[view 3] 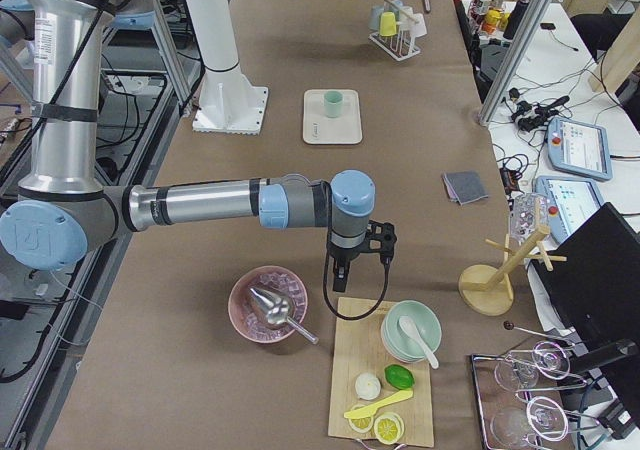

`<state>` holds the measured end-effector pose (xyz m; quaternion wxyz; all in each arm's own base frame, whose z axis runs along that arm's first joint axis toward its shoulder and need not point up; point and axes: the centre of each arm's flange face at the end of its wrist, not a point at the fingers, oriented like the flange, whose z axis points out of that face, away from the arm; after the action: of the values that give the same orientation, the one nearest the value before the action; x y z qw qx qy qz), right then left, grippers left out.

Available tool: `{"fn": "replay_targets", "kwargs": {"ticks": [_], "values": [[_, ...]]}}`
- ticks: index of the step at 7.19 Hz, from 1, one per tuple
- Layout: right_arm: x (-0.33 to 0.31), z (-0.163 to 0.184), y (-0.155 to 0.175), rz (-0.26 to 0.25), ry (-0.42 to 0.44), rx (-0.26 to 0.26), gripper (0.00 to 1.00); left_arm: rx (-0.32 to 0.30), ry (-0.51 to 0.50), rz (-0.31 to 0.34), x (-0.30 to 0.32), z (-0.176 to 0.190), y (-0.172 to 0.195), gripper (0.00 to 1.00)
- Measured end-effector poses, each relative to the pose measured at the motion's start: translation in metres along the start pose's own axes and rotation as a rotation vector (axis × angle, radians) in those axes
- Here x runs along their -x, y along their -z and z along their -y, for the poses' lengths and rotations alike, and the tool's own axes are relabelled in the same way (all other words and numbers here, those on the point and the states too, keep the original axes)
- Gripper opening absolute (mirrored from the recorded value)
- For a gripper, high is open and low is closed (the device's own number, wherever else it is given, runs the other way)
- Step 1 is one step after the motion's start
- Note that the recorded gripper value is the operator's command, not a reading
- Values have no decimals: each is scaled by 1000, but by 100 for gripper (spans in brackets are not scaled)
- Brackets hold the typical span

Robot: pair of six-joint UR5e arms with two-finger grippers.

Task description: Pick up and place green cup on tray

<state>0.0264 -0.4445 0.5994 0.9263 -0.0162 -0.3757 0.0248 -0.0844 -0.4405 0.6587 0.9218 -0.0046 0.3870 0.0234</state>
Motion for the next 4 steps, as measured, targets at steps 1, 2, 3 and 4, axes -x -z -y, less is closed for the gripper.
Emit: {"fn": "replay_targets", "kwargs": {"ticks": [1, 2, 3, 4], "values": [[0, 0, 0, 0, 0, 0, 100, 0, 0, 1, 0, 0, 0, 98], [0, 0, 0, 0, 0, 0, 100, 1, 1, 1, 1, -1, 0, 98], [0, 0, 0, -1, 0, -1, 100, 1, 2, 1, 1, -1, 0, 98], [0, 0, 0, -1, 1, -1, 100, 1, 2, 1, 1, -2, -1, 98]]}}
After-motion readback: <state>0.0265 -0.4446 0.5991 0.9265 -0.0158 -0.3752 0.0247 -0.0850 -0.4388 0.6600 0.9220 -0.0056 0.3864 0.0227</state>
